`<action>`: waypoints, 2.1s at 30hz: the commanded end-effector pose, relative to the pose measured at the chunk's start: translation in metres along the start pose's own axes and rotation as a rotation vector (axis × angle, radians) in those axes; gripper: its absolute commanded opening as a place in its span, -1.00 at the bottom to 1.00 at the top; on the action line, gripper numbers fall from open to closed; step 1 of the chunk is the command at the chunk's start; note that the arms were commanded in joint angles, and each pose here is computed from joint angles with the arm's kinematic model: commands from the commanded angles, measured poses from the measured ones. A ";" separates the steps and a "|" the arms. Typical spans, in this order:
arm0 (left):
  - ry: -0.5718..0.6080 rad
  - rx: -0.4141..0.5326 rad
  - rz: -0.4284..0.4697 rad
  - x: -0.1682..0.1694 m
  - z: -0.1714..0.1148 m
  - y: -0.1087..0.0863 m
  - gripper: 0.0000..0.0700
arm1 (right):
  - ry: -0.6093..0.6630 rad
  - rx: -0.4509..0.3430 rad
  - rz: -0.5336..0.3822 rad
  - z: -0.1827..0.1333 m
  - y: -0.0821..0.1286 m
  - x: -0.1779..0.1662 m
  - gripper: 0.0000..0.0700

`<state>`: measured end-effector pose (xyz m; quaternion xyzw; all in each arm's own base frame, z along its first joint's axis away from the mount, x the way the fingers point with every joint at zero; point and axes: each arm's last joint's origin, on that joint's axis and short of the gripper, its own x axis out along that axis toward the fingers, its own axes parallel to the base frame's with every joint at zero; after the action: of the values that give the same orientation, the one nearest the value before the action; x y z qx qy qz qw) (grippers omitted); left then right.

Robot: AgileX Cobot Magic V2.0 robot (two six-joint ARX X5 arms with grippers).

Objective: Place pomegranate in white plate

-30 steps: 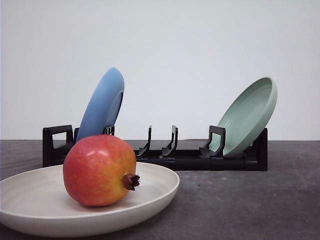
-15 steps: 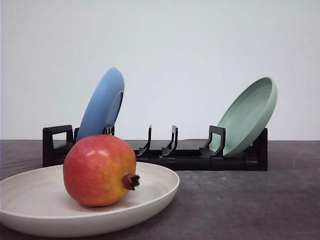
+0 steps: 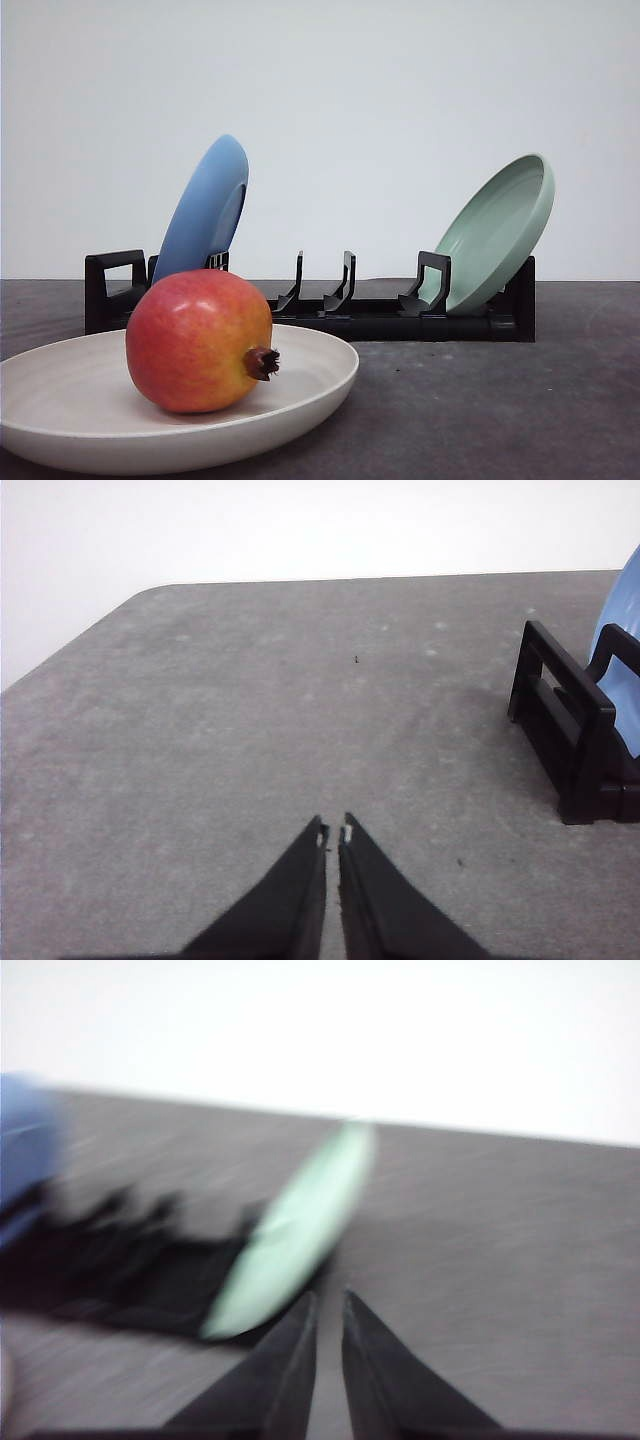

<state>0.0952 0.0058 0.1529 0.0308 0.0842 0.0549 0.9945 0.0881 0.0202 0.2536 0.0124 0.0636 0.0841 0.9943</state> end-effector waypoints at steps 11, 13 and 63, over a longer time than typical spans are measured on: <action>0.012 -0.006 0.002 0.001 -0.003 0.000 -1.00 | -0.067 0.001 -0.245 -0.077 -0.026 0.015 -0.87; 0.012 -0.006 0.002 0.001 -0.003 0.000 -1.00 | -0.064 0.001 -0.254 -0.085 -0.027 0.016 -0.87; 0.012 -0.006 0.002 0.001 -0.003 0.000 -1.00 | 0.021 -0.012 -0.251 -0.099 -0.028 0.016 -0.87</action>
<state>0.0952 0.0058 0.1529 0.0308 0.0840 0.0549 0.9945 0.0958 -0.0028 0.1526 -0.0041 0.0771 -0.0392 0.9962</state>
